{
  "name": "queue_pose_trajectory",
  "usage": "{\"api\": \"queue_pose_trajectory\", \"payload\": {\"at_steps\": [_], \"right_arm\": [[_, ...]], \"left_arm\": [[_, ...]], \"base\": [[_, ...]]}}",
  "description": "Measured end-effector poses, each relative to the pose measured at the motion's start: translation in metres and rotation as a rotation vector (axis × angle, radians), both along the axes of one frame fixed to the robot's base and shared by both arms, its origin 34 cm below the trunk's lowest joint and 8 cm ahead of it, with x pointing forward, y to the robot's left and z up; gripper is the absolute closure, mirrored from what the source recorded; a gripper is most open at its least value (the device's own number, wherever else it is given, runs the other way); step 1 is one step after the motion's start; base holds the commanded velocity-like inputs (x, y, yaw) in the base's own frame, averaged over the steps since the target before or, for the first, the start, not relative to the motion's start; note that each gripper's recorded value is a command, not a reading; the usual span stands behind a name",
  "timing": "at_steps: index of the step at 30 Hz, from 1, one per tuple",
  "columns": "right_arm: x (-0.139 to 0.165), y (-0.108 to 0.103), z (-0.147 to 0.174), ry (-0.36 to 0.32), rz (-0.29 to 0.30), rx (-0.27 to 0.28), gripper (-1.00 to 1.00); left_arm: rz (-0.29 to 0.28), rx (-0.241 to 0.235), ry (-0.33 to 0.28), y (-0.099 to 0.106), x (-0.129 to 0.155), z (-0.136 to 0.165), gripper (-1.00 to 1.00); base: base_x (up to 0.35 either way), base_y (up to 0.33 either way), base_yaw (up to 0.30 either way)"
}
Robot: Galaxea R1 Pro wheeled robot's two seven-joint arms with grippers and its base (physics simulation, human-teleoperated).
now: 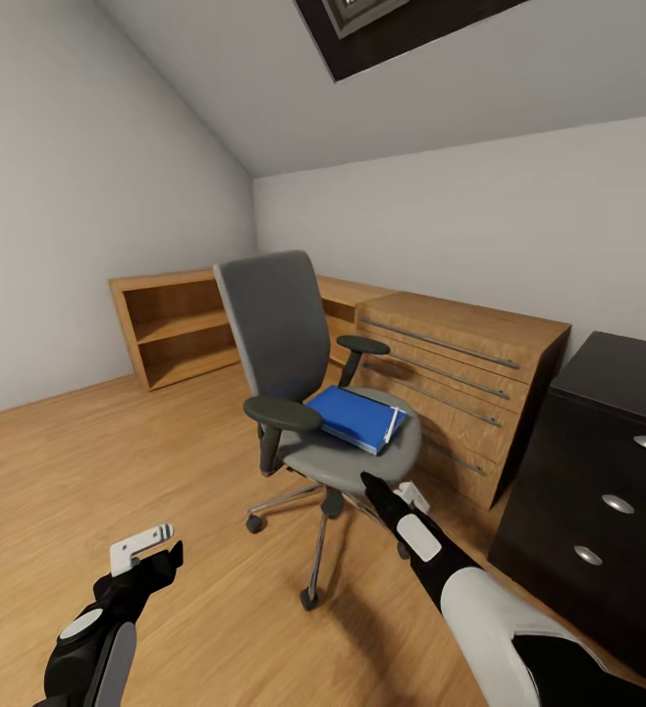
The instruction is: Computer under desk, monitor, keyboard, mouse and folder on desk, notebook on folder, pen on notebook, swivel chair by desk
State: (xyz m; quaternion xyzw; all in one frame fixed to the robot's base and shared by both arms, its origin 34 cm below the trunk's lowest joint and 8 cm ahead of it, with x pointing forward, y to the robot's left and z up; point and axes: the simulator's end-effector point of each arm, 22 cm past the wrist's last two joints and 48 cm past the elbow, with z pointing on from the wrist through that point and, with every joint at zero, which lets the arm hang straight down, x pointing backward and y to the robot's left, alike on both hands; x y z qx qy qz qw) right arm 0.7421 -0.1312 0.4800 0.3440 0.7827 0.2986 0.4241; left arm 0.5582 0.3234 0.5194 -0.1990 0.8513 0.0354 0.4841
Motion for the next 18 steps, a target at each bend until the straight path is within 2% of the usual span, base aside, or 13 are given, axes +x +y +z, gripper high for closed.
{"api": "queue_pose_trajectory", "payload": {"at_steps": [7, 15, 18], "right_arm": [[-0.005, 0.014, -0.004, 0.005, 0.032, -0.005, -1.00], [-0.008, 0.018, -0.007, 0.009, 0.043, -0.003, -1.00], [-0.009, 0.024, -0.006, -0.001, 0.075, -0.028, -1.00]], "left_arm": [[0.000, 0.000, 0.000, 0.000, 0.000, 0.000, -1.00], [0.000, 0.000, -0.001, 0.000, 0.000, 0.000, -1.00], [0.000, 0.000, 0.000, 0.000, 0.000, 0.000, -1.00]], "base": [[0.000, 0.000, 0.000], [0.000, 0.000, 0.000], [0.000, 0.000, 0.000]]}}
